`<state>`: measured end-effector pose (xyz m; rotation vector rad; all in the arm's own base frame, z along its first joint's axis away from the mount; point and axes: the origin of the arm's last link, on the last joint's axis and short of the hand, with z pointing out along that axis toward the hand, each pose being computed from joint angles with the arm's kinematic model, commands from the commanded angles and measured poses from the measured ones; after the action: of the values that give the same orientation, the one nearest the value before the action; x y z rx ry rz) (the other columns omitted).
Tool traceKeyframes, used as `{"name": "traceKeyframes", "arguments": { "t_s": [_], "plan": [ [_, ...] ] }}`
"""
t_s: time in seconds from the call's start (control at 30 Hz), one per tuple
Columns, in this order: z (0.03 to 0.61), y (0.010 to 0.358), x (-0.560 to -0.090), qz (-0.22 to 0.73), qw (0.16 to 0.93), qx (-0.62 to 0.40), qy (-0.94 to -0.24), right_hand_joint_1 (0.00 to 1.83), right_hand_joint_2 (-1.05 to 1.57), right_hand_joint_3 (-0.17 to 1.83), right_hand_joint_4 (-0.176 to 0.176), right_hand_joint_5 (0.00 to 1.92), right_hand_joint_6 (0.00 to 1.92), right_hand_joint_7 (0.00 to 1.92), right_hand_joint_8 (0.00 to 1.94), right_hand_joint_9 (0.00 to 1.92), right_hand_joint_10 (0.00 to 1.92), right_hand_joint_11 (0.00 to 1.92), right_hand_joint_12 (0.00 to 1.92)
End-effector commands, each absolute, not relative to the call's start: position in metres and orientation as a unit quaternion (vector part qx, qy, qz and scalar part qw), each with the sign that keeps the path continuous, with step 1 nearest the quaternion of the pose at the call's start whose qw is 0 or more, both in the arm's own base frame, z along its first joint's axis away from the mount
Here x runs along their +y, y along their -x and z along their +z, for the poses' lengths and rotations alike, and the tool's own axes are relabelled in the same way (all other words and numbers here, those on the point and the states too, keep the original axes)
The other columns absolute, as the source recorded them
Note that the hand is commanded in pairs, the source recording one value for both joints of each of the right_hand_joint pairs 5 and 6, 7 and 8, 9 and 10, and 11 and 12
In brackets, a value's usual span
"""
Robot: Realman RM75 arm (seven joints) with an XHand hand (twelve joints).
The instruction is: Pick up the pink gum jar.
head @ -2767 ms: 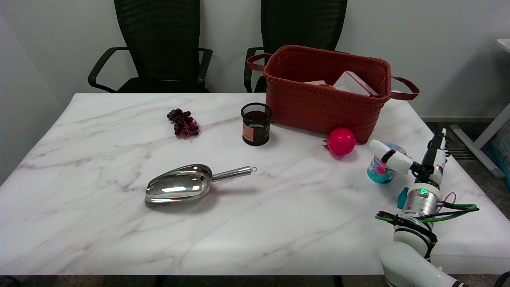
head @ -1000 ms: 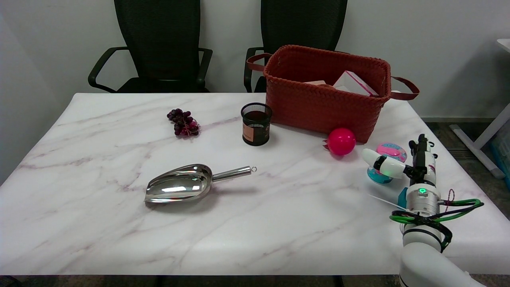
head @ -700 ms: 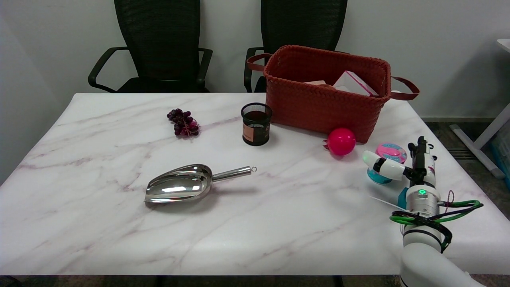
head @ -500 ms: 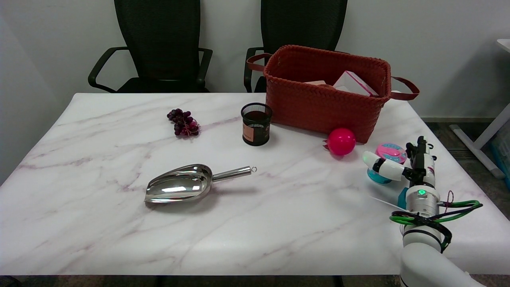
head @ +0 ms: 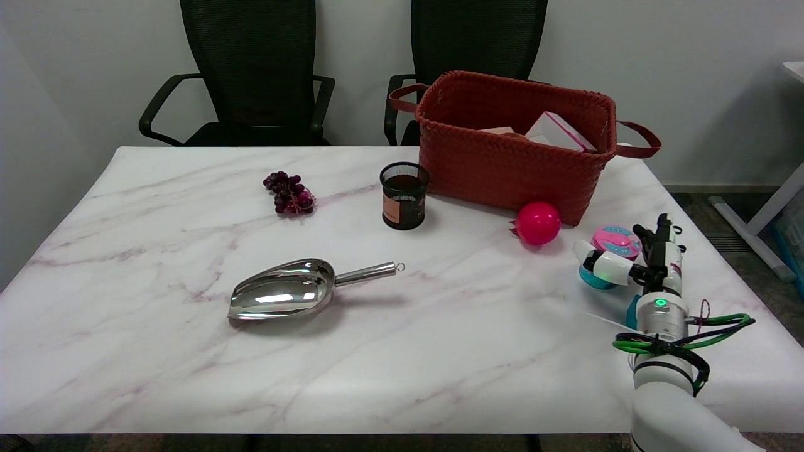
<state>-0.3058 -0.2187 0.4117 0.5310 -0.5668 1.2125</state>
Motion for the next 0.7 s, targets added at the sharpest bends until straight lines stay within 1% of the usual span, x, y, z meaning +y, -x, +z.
{"name": "traceKeyframes", "arguments": {
  "t_s": [0.03,0.1,0.17,0.2,0.27,0.33,0.47,0.57,0.7],
  "plan": [
    [0.4102,0.3158,-0.2218,0.543,0.751,-0.285,-0.247,1.32,0.28,0.83,0.000,0.00,0.00,0.41,0.41,0.37,0.37,0.10,0.10],
    [0.4100,0.3158,-0.2213,0.543,0.751,-0.285,-0.246,1.32,0.32,0.88,0.000,0.00,0.00,0.53,0.53,0.44,0.44,0.17,0.17],
    [0.4107,0.3157,-0.2209,0.543,0.751,-0.284,-0.245,1.32,0.33,0.91,0.000,0.00,0.00,0.57,0.57,0.46,0.46,0.20,0.20],
    [0.4107,0.3157,-0.2209,0.543,0.751,-0.284,-0.245,1.32,0.33,0.93,0.000,0.03,0.03,0.61,0.61,0.48,0.48,0.22,0.22],
    [0.4108,0.3156,-0.2208,0.543,0.751,-0.284,-0.245,1.32,0.38,0.96,0.000,0.25,0.25,0.71,0.71,0.54,0.54,0.28,0.28],
    [0.4111,0.3155,-0.2205,0.544,0.752,-0.283,-0.244,1.31,0.43,0.96,0.000,0.41,0.41,0.79,0.79,0.61,0.61,0.35,0.35],
    [0.4118,0.3151,-0.2202,0.545,0.752,-0.280,-0.243,1.30,0.51,0.98,0.000,0.65,0.65,1.04,1.04,0.75,0.75,0.49,0.49],
    [0.4123,0.3144,-0.2202,0.545,0.752,-0.279,-0.244,1.29,0.53,1.03,0.000,0.77,0.77,1.13,1.13,0.84,0.84,0.60,0.60],
    [0.4123,0.3136,-0.2212,0.546,0.751,-0.278,-0.245,1.26,0.59,1.12,0.000,0.93,0.93,1.24,1.24,1.02,1.02,0.76,0.76]
  ]
}}
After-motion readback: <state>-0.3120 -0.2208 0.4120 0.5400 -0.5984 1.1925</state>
